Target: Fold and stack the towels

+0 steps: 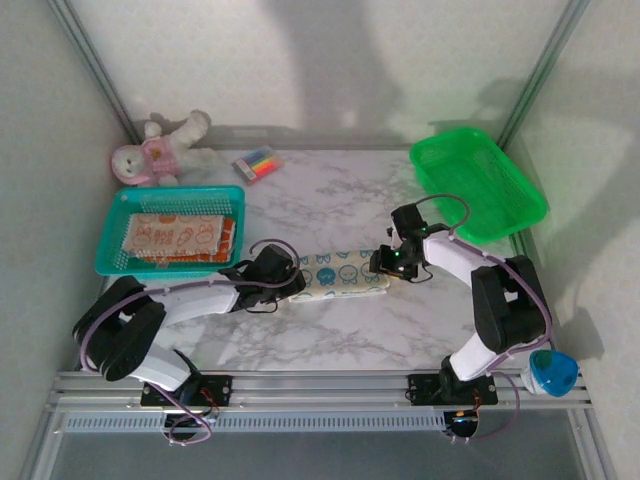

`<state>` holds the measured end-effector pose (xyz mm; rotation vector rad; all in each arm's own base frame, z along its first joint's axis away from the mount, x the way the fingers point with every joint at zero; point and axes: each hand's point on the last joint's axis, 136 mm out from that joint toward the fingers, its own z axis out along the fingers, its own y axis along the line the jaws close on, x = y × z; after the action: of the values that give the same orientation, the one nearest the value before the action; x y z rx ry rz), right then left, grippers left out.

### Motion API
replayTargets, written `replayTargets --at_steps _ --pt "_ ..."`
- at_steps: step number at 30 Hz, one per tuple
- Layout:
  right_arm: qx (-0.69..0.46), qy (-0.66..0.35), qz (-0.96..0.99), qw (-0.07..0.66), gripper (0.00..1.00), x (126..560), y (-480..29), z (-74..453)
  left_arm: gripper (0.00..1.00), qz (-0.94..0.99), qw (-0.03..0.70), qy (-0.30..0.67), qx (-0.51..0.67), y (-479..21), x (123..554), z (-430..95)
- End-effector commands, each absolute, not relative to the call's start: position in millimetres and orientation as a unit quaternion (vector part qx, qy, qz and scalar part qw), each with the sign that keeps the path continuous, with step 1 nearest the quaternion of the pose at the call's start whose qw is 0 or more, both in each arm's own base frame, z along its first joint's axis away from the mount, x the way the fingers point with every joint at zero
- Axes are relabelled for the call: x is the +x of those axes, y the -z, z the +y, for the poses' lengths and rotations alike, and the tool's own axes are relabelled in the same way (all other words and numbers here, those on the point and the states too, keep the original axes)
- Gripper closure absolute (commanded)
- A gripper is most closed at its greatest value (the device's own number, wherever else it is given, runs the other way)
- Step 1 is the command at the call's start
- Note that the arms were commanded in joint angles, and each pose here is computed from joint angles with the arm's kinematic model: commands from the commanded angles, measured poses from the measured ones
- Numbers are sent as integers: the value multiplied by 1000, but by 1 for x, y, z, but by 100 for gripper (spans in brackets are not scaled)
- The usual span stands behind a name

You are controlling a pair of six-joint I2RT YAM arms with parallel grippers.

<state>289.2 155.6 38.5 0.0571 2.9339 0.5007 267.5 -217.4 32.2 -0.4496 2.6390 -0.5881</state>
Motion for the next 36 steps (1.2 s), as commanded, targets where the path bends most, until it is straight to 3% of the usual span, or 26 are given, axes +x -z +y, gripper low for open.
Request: replayTargets --at_steps 1,19,27,36 --pt "7 -146 986 85 50 291 -38 151 41 945 201 212 -150 -33 275 -221" --pt "-18 -184 982 49 55 271 -20 186 49 948 199 205 -141 -30 279 -224" --pt "-20 -176 983 48 56 268 -17 191 42 957 200 156 -140 -24 274 -206" --pt "-15 -166 985 45 56 266 -13 187 43 956 222 147 -124 -39 287 -208"
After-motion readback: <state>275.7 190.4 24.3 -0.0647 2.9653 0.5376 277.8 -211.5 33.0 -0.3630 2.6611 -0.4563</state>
